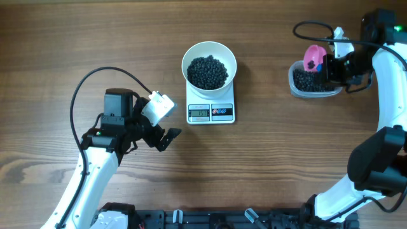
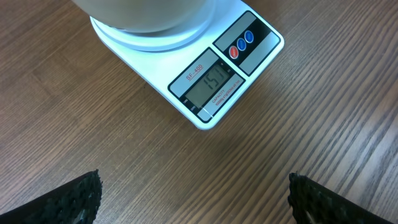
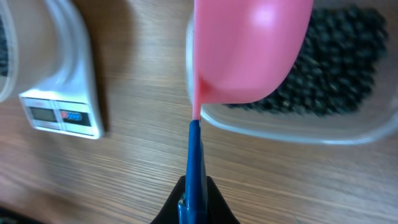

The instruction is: Scoop item into bowl and weigh 150g on scale

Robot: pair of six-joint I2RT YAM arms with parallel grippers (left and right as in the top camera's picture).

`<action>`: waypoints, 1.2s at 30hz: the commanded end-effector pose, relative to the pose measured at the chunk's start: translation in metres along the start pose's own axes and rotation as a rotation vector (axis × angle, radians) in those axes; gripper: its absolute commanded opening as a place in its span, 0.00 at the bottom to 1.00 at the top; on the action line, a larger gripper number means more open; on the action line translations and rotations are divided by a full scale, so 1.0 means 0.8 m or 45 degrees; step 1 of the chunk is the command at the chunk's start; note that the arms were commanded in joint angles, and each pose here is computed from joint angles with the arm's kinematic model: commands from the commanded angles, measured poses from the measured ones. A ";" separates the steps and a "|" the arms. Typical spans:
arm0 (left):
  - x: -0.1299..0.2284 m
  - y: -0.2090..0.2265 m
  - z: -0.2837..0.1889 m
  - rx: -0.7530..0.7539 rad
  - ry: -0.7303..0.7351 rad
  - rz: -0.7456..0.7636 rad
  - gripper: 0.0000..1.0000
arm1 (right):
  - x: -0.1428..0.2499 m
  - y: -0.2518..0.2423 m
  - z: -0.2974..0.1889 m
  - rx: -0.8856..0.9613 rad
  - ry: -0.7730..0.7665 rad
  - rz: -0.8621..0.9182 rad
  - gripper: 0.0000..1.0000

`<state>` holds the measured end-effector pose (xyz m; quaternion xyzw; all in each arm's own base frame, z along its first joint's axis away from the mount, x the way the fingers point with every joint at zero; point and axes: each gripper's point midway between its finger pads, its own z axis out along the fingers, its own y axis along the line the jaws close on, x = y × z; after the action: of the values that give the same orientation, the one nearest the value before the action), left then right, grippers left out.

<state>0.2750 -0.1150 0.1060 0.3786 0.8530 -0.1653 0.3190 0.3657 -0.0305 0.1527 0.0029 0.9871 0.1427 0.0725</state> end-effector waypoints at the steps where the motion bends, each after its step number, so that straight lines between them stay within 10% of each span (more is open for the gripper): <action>1: -0.001 -0.007 0.000 0.025 -0.014 0.027 1.00 | 0.006 -0.034 -0.009 0.217 0.007 0.099 0.04; 18: -0.001 -0.007 0.000 0.026 -0.014 0.027 1.00 | 0.044 -0.033 -0.027 0.856 0.199 0.076 0.04; 36: -0.001 -0.007 0.000 0.025 -0.014 0.027 1.00 | 0.033 -0.010 -0.009 0.685 0.163 0.045 0.04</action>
<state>0.2750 -0.1151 0.1060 0.3786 0.8529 -0.1655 0.3190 0.3369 -0.0511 0.1518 0.0371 0.9869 -0.1568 -0.0082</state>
